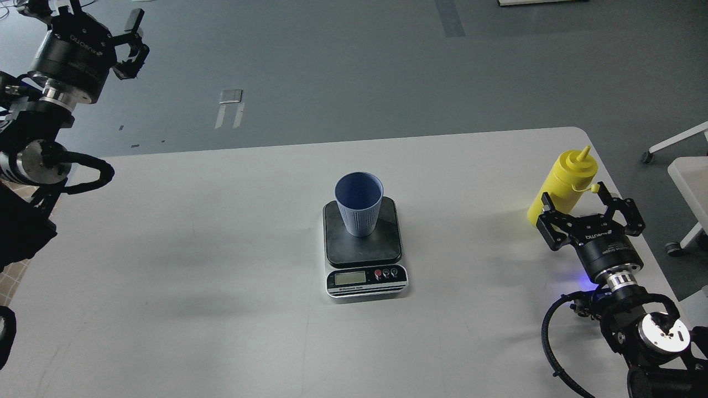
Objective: Pour seasoning into cup on scale with both arms
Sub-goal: 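Lower the right gripper to the yellow bottle and grasp it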
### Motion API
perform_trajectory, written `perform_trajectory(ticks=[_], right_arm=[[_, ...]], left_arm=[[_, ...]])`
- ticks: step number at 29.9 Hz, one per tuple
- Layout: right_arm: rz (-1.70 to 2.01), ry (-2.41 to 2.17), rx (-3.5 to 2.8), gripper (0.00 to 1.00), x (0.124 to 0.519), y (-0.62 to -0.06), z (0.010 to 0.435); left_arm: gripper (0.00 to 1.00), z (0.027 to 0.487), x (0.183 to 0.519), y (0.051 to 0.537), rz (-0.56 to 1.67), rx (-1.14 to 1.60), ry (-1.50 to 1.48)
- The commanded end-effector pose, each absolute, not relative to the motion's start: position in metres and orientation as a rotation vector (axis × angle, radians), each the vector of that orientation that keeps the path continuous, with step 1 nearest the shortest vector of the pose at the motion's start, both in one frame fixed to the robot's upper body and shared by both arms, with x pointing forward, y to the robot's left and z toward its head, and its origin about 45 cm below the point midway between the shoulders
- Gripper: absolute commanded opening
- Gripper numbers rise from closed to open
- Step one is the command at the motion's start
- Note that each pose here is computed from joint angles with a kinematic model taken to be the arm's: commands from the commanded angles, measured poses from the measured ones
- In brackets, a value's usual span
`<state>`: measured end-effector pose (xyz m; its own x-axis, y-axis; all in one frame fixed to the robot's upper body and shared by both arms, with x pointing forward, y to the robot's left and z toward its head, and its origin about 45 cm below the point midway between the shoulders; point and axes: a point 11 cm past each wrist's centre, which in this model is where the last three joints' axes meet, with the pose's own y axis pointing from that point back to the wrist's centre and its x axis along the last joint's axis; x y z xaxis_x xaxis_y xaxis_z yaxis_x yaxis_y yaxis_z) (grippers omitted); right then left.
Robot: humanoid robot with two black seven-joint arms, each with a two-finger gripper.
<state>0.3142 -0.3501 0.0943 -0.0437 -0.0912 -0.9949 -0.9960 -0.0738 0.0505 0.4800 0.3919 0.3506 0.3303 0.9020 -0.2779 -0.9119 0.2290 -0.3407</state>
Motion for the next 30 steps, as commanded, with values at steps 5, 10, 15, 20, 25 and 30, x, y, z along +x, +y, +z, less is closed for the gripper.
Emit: perform_trajectory(ticks=[5, 10, 15, 20, 25, 30], right_arm=[[1.266, 1.264, -1.301, 0.96, 0.323, -0.344, 0.093], [1.268, 1.26, -1.296, 0.72, 0.323, -0.341, 0.092], [1.27, 1.265, -1.298, 0.37, 0.323, -0.342, 0.091], [1.265, 1.265, -1.297, 0.35, 0.322, -0.343, 0.092], [1.248, 1.254, -1.324, 0.35, 0.327, -0.343, 0.101], [1.152, 1.293, -1.526, 0.35, 0.346, -0.355, 0.136]], left_arm=[[0.98, 0.35, 0.48, 0.391, 1.248, -0.487, 0.025], [0.98, 0.349, 0.48, 0.391, 1.248, -0.483, 0.025], [0.98, 0.35, 0.48, 0.391, 1.247, -0.485, 0.024], [0.98, 0.35, 0.48, 0.391, 1.247, -0.482, 0.025], [0.98, 0.35, 0.48, 0.391, 1.246, -0.486, 0.025], [0.98, 0.349, 0.481, 0.387, 1.24, -0.486, 0.031]])
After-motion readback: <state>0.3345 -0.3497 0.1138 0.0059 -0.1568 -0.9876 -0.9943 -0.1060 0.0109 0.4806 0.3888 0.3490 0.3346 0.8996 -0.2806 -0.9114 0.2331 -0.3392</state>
